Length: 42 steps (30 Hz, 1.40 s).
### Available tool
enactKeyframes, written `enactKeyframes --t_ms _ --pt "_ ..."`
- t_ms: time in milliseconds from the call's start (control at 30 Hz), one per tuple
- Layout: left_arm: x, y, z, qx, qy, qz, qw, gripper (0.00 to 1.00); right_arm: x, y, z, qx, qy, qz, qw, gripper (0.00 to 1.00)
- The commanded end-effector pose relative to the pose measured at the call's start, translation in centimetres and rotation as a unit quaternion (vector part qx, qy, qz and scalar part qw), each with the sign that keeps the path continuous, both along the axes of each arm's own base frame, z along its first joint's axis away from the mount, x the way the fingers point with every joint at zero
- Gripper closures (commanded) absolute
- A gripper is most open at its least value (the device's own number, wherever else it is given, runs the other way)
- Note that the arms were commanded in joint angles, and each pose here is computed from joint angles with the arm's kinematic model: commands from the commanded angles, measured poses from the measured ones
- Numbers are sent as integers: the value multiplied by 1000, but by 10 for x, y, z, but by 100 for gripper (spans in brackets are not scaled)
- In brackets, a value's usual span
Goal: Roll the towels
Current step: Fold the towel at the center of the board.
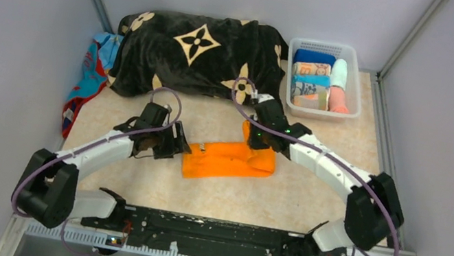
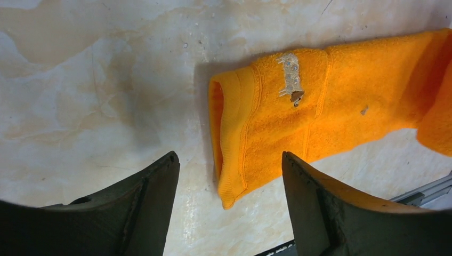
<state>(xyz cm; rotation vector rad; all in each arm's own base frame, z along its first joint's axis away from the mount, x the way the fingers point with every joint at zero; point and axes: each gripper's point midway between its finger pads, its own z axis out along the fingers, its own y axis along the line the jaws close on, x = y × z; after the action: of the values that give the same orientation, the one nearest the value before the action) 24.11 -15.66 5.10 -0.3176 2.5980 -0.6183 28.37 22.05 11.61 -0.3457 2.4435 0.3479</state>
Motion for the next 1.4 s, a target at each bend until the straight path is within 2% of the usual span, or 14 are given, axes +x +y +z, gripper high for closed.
enactKeyframes --t_ms 0,233,333,500,733,1067,1367 --pt "2 -7 -8 -22 5 1 1000 25 0 67 19 62 3 50 997 100" --pt "-2 -10 -25 -29 27 -3 999 43 -24 130 14 62 43 94 993 100" --pt "-3 -12 -31 -31 34 -5 999 56 -31 146 9 59 59 101 991 100" --pt "-11 -12 -39 -35 45 -4 998 68 -42 163 -3 58 80 99 990 100" --pt "-18 -10 -41 -42 49 5 998 75 -50 181 -10 77 99 90 988 100" --pt "-21 -9 -42 -44 50 10 998 76 -55 193 -1 110 100 75 986 100" --pt "-23 -8 -43 -44 50 12 998 76 -58 201 -15 122 116 70 983 100"
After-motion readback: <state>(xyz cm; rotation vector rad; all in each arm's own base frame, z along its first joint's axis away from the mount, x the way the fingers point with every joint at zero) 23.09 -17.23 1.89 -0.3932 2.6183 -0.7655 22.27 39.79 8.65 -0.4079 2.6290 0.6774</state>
